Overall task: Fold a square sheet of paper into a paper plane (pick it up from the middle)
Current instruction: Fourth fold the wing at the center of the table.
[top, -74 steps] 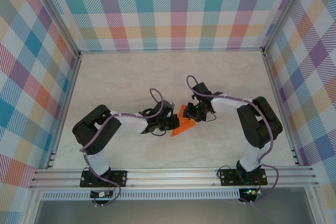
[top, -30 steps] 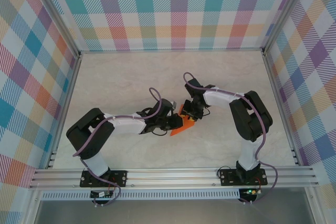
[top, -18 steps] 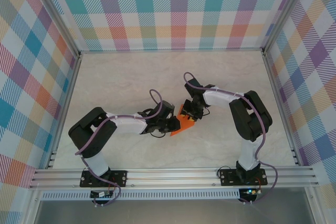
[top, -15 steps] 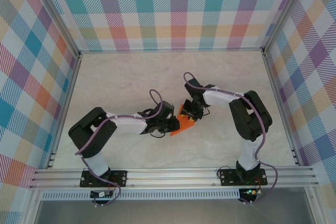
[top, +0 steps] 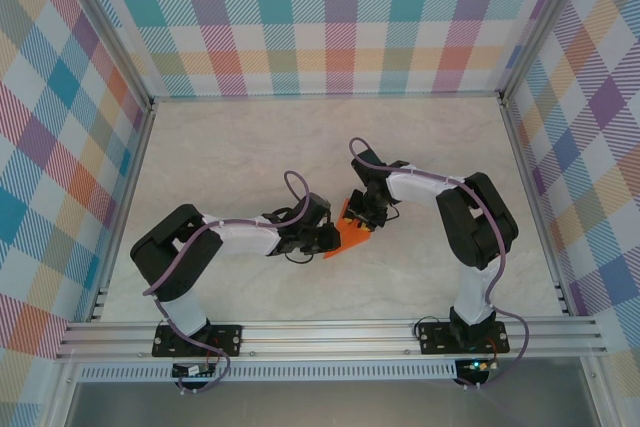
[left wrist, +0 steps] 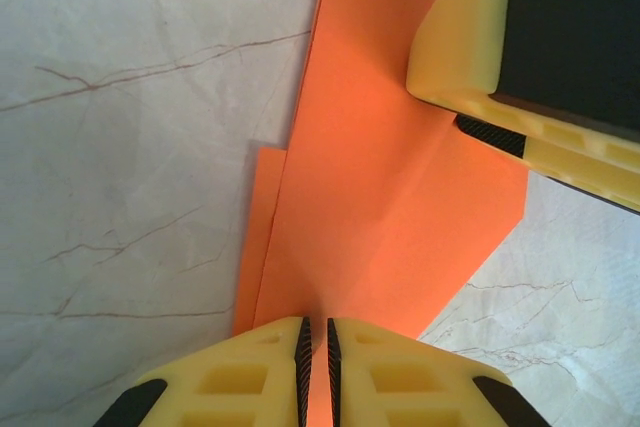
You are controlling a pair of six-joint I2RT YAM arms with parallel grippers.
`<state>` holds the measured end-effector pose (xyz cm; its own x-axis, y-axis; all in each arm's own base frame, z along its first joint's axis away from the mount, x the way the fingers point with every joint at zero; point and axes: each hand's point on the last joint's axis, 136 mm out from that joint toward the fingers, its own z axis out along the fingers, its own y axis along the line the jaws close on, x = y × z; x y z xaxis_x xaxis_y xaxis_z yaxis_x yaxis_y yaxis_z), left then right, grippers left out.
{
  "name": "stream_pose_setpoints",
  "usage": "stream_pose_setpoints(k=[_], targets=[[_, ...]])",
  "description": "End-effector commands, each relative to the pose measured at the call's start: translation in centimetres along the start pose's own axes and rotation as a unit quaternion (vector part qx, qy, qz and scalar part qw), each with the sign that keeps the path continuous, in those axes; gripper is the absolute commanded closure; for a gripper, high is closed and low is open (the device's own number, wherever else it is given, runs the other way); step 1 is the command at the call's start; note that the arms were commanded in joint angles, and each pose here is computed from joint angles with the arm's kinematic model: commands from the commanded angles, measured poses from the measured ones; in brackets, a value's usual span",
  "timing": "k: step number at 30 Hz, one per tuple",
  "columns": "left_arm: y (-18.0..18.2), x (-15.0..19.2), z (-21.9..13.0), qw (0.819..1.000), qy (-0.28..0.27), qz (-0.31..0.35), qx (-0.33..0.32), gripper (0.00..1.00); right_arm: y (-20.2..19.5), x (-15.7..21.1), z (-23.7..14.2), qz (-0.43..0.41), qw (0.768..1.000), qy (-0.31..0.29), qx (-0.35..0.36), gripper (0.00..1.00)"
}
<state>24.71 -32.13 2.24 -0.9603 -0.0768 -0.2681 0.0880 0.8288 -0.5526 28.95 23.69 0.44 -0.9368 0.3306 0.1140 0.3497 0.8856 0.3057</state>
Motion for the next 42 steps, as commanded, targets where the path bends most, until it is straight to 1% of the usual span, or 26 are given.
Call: stream_pose_setpoints(k=[1,11,13,18,24,29,34,42], targets=[[3.2,2.4,0.4,0.997,0.039,-0.011,-0.059,0.84,-8.5,1.3,4.7,0.034,0.987,0.018,0.155,0.61],[3.1,3.3,-0.5,0.996,0.063,-0.007,-0.06,0.85,-8.5,1.3,4.9,0.035,0.987,0.02,0.156,0.61],[2.4,3.2,-0.9,0.997,0.064,-0.004,-0.047,0.85,-8.5,1.3,4.9,0.034,0.987,0.02,0.155,0.61],[-0.7,2.1,-2.2,0.999,0.05,0.001,0.008,0.84,-8.4,1.3,4.9,0.035,0.987,0.021,0.153,0.61],[-1.5,2.0,-2.5,0.999,0.048,0.004,0.022,0.82,-8.5,1.3,5.0,0.035,0.987,0.022,0.154,0.61],[-1.0,2.7,-1.9,0.998,0.058,0.01,0.002,0.81,-8.5,1.3,5.1,0.035,0.987,0.023,0.154,0.61],[0.5,2.5,-1.6,0.998,0.05,0.008,-0.037,0.81,-8.6,1.4,5.1,0.036,0.987,0.024,0.155,0.61],[2.4,3.0,-1.2,0.995,0.057,0.005,-0.076,0.81,-8.7,1.4,5.2,0.036,0.987,0.025,0.156,0.61]])
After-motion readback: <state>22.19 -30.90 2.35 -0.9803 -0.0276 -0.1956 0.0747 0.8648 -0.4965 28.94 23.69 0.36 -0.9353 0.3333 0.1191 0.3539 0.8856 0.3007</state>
